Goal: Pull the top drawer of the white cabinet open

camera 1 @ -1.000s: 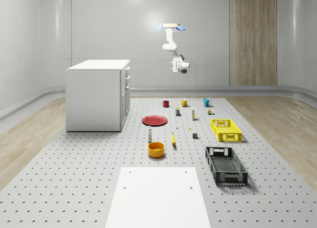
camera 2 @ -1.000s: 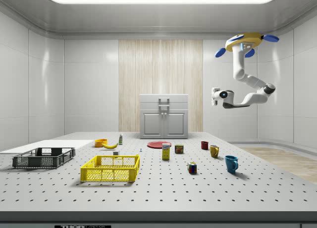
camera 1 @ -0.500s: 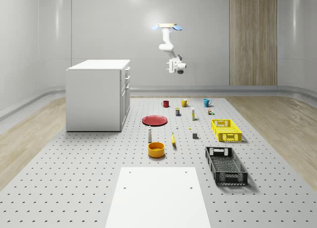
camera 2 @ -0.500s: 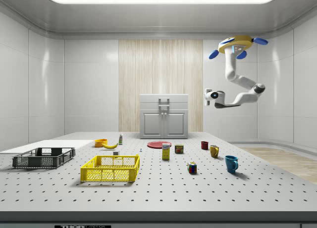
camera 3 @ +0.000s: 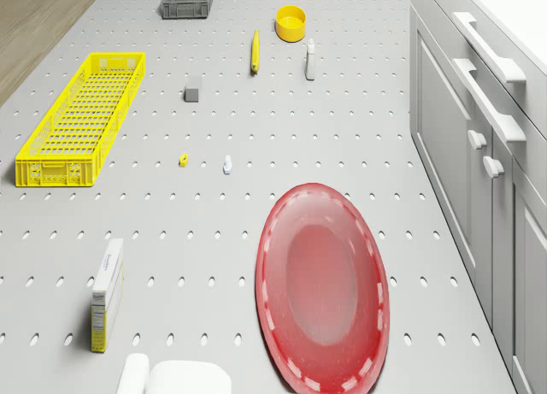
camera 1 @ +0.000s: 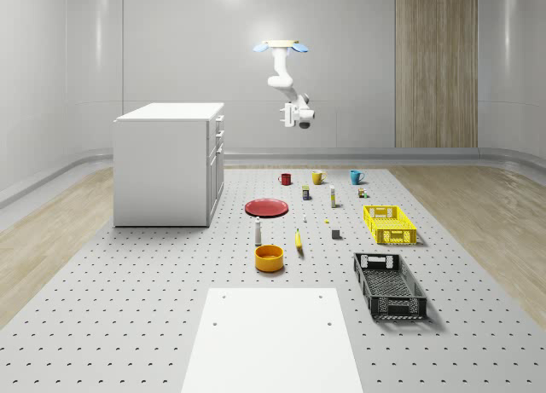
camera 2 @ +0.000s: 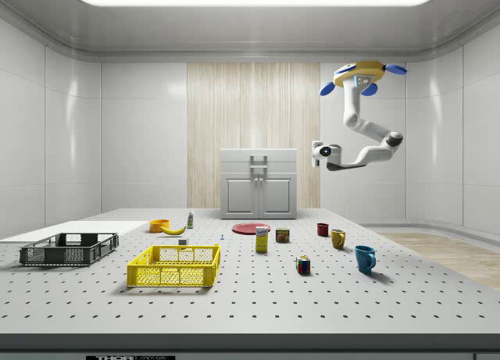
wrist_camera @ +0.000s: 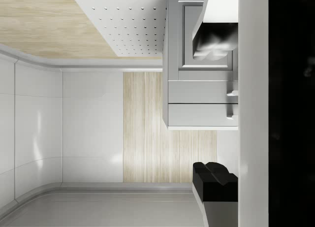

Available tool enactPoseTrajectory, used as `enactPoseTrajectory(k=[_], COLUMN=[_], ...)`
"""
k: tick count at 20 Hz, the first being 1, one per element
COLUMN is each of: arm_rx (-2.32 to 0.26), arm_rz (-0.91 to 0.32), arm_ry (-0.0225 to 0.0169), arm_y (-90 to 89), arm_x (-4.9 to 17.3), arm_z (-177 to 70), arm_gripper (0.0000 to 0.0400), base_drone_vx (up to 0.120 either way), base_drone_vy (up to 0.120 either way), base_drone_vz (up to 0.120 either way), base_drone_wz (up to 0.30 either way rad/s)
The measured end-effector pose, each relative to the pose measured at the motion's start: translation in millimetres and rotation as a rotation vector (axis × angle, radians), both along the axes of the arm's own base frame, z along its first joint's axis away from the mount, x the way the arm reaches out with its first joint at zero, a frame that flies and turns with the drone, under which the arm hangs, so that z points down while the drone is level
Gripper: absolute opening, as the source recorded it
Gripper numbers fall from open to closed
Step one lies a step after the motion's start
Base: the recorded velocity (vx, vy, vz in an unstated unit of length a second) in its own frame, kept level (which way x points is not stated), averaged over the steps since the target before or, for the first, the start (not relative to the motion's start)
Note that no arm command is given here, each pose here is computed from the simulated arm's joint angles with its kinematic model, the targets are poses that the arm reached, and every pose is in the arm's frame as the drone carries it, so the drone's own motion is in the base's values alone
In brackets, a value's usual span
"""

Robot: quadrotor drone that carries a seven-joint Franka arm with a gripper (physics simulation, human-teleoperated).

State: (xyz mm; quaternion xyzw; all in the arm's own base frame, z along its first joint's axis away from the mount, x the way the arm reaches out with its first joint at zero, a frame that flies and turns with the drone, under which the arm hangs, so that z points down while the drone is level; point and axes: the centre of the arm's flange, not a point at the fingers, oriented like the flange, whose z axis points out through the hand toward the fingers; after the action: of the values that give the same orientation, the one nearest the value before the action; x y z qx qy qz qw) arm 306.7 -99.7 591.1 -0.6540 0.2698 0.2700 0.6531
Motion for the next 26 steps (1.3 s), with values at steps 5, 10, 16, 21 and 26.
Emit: enactPoseTrajectory(k=[5, 10, 16, 21, 26], arm_rx=[0.000, 0.000, 0.000, 0.000, 0.000], arm_rz=[0.000, 0.000, 0.000, 0.000, 0.000], arm_ry=[0.0001, 0.0001, 0.0002, 0.0003, 0.0003], arm_y=[0.0, 0.0, 0.0, 0.0, 0.0], arm_x=[0.0, 0.0, 0.0, 0.0, 0.0], arm_z=[0.0, 0.0, -0.1, -0.1, -0.1], arm_gripper=[0.0305, 0.0305, 0.0305, 0.0305, 0.0305], base_drone_vx=[0.120, 0.120, 0.120, 0.120, 0.120], base_drone_vy=[-0.120, -0.120, -0.120, -0.120, -0.120], base_drone_vz=[0.000, 0.000, 0.000, 0.000, 0.000], base_drone_wz=[0.000, 0.000, 0.000, 0.000, 0.000])
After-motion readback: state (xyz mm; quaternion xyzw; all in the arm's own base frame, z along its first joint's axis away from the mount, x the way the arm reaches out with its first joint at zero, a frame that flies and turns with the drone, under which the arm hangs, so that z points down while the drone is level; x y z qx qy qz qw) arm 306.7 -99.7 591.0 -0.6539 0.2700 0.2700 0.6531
